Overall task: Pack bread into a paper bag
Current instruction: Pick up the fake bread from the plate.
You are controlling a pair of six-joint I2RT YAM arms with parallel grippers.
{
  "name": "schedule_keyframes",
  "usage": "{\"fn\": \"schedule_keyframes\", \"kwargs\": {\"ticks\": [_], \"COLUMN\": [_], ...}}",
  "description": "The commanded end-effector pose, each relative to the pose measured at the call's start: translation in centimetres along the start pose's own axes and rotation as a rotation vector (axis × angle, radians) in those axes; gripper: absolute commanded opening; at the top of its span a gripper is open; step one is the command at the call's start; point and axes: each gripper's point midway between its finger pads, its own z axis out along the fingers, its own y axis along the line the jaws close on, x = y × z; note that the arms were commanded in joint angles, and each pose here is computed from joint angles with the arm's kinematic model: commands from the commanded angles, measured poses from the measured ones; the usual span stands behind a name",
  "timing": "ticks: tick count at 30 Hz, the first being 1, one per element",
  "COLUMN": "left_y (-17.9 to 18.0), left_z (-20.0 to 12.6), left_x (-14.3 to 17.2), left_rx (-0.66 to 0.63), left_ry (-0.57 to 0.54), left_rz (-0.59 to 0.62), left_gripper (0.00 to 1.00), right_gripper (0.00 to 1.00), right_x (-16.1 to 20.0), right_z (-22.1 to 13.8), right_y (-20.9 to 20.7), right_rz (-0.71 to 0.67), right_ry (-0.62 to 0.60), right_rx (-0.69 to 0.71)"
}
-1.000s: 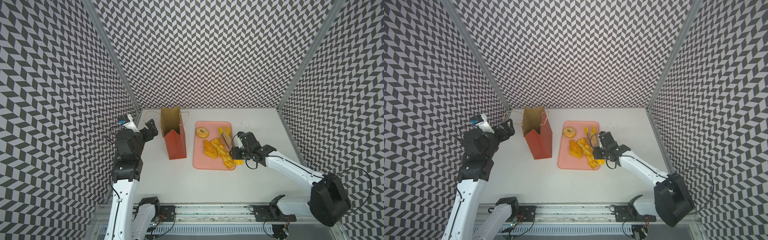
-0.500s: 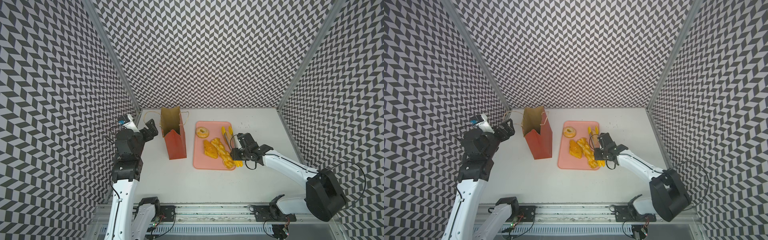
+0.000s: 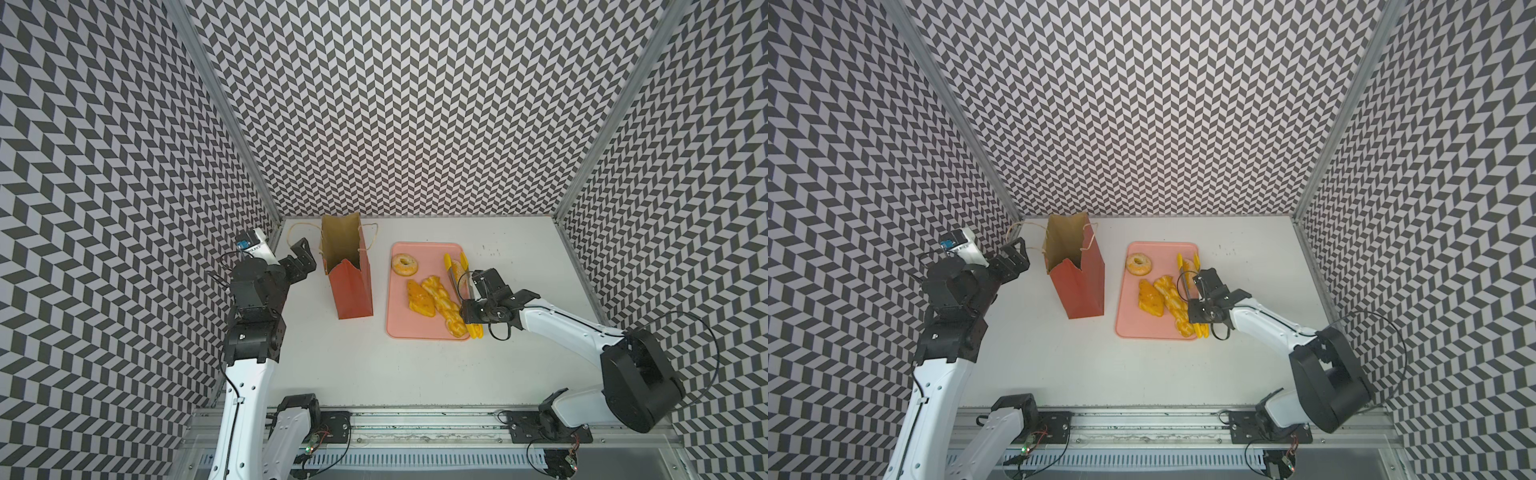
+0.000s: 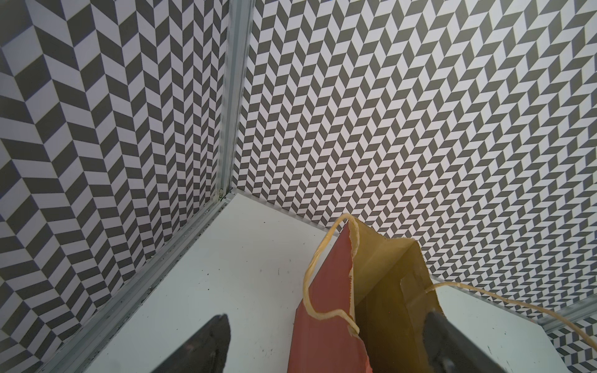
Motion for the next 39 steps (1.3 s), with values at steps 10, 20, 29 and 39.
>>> {"fn": "schedule_keyframes", "kwargs": {"ticks": [10,20,29,39], "left_y": [-0.2,-0.3,-0.3,-0.3], "left_z": [-0.2,-0.2,-0.2,-0.3], "left_x": [-0.2,-0.2,-0.2,-0.3], "left_rx": [0.018,0.022,0.022,0.022], "left_ry": [-0.013,-0.014,-0.013,-0.017], "left_rz": [0.007,0.006,0.006,0.006], "left_gripper": [0.97,0.97,0.97,0.97], "right_gripper": [0.55,0.53,0.55,0.30], "right_x": [-0.2,1.0,1.1,0.0], "right_z": [-0.6,-2.0,-1.9,-1.5], "right_y": [0.5,0.1,0.3,0.8], "right_rz": [0.013,0.043,0.042,0.030], "right_ry": [-0.015,-0.015,-0.010,-0.018], "right_rx": [-0.015,-0.020,-0.030,-0.035]}}
